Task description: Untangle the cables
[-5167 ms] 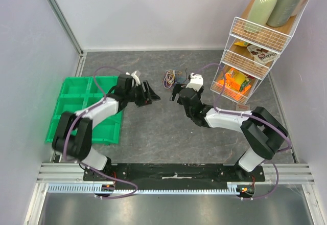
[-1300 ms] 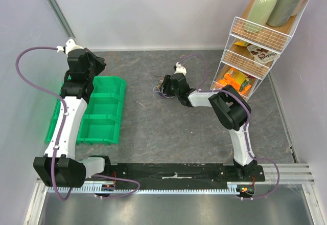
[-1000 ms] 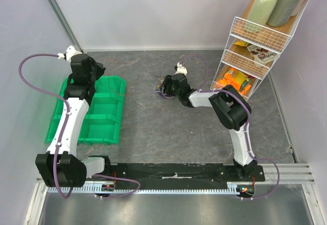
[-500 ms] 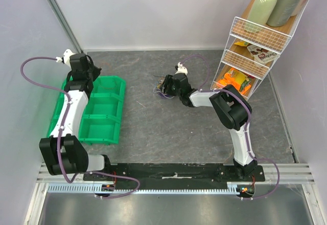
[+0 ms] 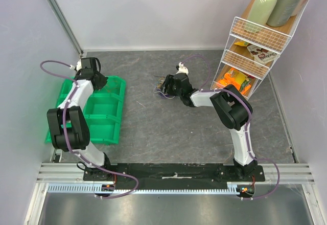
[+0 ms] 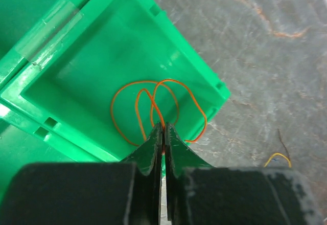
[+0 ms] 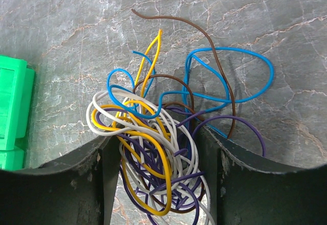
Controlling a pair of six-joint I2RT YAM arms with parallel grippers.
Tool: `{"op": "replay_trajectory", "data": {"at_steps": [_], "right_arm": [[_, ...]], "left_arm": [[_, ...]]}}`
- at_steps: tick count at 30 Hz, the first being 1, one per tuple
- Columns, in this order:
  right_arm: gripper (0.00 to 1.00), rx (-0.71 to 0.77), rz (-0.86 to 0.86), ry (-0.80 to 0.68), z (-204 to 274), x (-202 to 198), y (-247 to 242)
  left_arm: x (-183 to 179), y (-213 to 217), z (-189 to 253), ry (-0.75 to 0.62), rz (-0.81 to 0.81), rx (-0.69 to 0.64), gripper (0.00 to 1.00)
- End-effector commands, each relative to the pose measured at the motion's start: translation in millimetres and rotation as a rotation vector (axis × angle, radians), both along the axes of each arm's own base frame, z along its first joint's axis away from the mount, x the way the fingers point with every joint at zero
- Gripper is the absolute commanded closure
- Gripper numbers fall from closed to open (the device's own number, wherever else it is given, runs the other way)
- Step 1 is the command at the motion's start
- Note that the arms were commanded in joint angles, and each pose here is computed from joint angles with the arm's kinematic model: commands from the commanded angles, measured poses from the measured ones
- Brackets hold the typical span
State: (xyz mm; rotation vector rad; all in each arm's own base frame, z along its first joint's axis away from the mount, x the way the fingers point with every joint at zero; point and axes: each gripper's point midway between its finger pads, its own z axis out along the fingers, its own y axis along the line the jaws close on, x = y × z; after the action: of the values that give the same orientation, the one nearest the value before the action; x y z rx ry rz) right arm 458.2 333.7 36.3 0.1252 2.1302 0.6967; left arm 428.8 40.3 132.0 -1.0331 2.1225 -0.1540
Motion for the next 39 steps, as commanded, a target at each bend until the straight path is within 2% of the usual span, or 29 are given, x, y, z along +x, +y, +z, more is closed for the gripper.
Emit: {"op": "replay_trajectory", "data": {"at_steps": [1, 4, 5, 7, 10, 12, 15, 18, 19, 22, 23, 27, 29, 31, 33, 36, 39], "right_arm": [[0.34, -0.047, -0.010, 0.073, -20, -12, -15], [0.34, -0.052, -0.007, 0.070, -20, -12, -15], [0.34, -0.056, -0.004, 0.064, -18, -11, -15], [0.33, -0.073, -0.001, 0.060, -17, -10, -16], [0.32, -0.099, 0.001, 0.040, -9, -9, -19], [0.31, -0.105, 0.008, 0.026, -4, -9, -19], [0.31, -0.085, 0.041, -0.001, 7, -11, -15], [0.31, -0.020, 0.103, -0.055, 24, -18, -5], [0.30, -0.002, 0.107, -0.086, 35, -17, -4], [0.21, 0.018, 0.171, -0.143, 58, -26, 0], [0.18, 0.012, 0.186, -0.172, 68, -30, -2], [0.11, -0.055, 0.205, -0.267, 98, -41, -19], [0.11, -0.115, 0.160, -0.286, 102, -39, -34], [0.11, -0.164, 0.124, -0.273, 96, -32, -45], [0.15, -0.167, 0.149, -0.255, 89, -28, -41], [0.22, -0.136, 0.214, -0.257, 85, -29, -27], [0.25, -0.119, 0.244, -0.261, 80, -29, -20]], "left_arm": [[8, 8, 12, 0.007, 0.021, -0.015, 0.85], [3, 14, 16, 0.006, 0.051, -0.017, 0.49], [2, 15, 20, -0.004, 0.054, -0.012, 0.32], [-1, 15, 37, -0.041, 0.041, 0.006, 0.14], [-4, 3, 65, -0.114, -0.001, 0.013, 0.13], [-5, -23, 84, -0.171, -0.093, 0.022, 0.16], [-13, -104, 102, -0.256, -0.382, -0.068, 0.25], [-32, -181, 90, -0.333, -0.660, -0.193, 0.35], [-44, -201, 76, -0.319, -0.725, -0.218, 0.35], [-73, -240, 41, -0.297, -0.848, -0.219, 0.37], [-77, -249, 38, -0.328, -0.873, -0.218, 0.38], [-91, -255, 16, -0.358, -0.859, -0.263, 0.46], [-88, -254, 11, -0.349, -0.846, -0.261, 0.46], [-79, -256, 6, -0.326, -0.834, -0.255, 0.43], [-67, -257, 7, -0.315, -0.818, -0.253, 0.38], [-42, -262, 7, -0.310, -0.794, -0.261, 0.38], [-14, -259, -5, -0.240, -0.732, -0.315, 0.43]]}}
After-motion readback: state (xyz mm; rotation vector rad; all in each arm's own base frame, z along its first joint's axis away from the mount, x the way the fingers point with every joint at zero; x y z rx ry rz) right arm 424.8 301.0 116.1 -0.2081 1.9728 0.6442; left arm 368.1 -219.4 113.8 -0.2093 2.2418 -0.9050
